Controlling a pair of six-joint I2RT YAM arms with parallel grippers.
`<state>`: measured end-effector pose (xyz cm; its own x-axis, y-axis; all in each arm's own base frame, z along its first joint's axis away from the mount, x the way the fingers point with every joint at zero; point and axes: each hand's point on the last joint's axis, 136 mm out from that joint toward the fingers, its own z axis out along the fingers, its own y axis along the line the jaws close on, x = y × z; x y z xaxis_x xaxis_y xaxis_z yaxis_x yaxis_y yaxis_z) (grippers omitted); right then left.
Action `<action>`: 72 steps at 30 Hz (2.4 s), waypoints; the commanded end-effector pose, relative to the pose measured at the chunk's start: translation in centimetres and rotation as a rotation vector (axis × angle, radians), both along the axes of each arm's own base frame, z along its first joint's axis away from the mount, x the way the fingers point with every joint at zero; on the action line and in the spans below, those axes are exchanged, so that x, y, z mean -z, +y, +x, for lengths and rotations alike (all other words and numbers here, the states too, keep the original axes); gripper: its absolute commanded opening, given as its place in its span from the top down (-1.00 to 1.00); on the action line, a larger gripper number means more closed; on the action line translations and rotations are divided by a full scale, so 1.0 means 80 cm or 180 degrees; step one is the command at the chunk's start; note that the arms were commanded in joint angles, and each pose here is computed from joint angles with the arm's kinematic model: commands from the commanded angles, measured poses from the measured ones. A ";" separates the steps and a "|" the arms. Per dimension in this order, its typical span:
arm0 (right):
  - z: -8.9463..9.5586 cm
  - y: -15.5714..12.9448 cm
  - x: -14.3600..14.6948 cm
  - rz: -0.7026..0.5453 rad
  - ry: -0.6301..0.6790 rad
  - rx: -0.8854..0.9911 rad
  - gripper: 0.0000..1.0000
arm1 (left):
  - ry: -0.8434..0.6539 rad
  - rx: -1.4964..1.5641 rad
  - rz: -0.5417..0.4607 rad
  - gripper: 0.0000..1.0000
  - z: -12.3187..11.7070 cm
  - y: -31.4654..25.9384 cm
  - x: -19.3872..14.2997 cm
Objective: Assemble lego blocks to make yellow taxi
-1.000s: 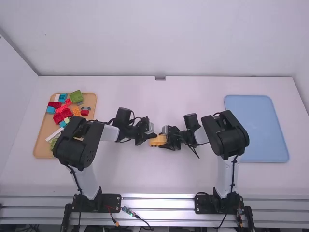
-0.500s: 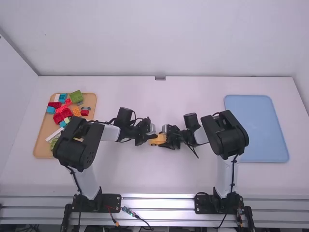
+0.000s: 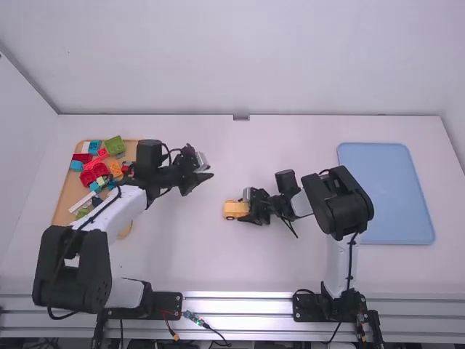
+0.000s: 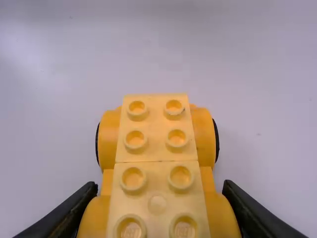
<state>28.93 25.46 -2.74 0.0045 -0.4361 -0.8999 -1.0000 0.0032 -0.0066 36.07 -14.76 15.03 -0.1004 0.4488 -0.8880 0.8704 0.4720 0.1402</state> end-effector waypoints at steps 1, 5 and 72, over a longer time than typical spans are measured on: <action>0.005 0.000 0.003 -0.0029 0.0010 0.0035 -0.03 | 0.0347 -0.0675 0.0096 0.17 0.018 0.029 0.016; 0.012 -0.003 0.011 -0.0154 0.0042 0.0155 -0.34 | 0.0560 -0.1292 0.0192 -0.72 0.032 0.056 0.028; 0.088 -0.148 -0.091 -0.2529 0.0335 0.1989 -0.99 | 0.3309 -0.5353 0.0527 -0.16 0.108 0.456 0.165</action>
